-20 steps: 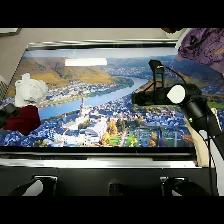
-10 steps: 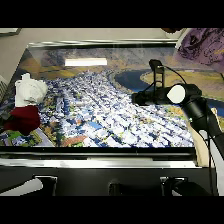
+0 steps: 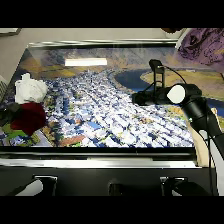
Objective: Fold the clothes and pants, and hang the long-sleeved shirts on hangers.
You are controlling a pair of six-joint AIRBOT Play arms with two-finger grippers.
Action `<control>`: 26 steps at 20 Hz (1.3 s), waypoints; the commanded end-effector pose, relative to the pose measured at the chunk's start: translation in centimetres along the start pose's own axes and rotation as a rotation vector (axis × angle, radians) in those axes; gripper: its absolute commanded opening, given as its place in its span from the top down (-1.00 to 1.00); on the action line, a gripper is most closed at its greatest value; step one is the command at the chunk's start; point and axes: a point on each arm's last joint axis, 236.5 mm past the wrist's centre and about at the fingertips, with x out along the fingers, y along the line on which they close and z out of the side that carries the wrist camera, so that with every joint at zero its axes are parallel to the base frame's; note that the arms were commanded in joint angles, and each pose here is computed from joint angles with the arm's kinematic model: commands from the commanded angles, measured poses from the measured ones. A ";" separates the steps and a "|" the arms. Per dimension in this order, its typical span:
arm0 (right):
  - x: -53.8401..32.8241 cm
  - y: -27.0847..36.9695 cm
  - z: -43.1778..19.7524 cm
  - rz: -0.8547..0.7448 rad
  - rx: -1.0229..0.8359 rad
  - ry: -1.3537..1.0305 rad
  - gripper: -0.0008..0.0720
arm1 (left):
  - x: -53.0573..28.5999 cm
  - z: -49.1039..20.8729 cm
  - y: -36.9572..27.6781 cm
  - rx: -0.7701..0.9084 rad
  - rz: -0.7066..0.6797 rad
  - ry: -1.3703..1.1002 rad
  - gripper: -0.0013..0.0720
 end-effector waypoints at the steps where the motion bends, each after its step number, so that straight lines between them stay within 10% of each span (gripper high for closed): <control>1: 0.0 -0.1 -0.4 -0.005 -0.004 0.015 0.66 | -7.1 -4.4 -11.1 0.141 -0.258 -0.021 0.92; 8: -2.9 -5.0 -1.9 -0.238 -0.013 0.065 0.66 | -17.3 -18.3 -27.4 0.355 -0.756 0.079 0.92; 14: -10.1 -10.6 -5.4 -0.538 0.031 0.161 0.59 | -9.6 -31.8 -30.7 0.474 -0.647 0.360 0.86; 17: -11.0 -10.6 -7.0 -0.553 0.052 0.221 0.41 | -7.0 -33.8 -30.6 0.451 -0.600 0.422 -0.18; 19: -11.0 -10.6 -7.1 -0.554 0.084 0.215 -0.38 | -7.2 -31.9 -30.3 0.431 -0.598 0.403 -0.67; 23: -12.0 -11.6 -5.2 -0.599 0.005 0.165 -0.34 | -9.3 -25.8 -26.8 0.391 -0.561 0.371 -0.70; 26: -11.4 -14.6 -5.1 -0.510 0.286 0.115 -0.35 | -10.7 -22.5 -24.4 0.408 -0.552 0.329 -0.69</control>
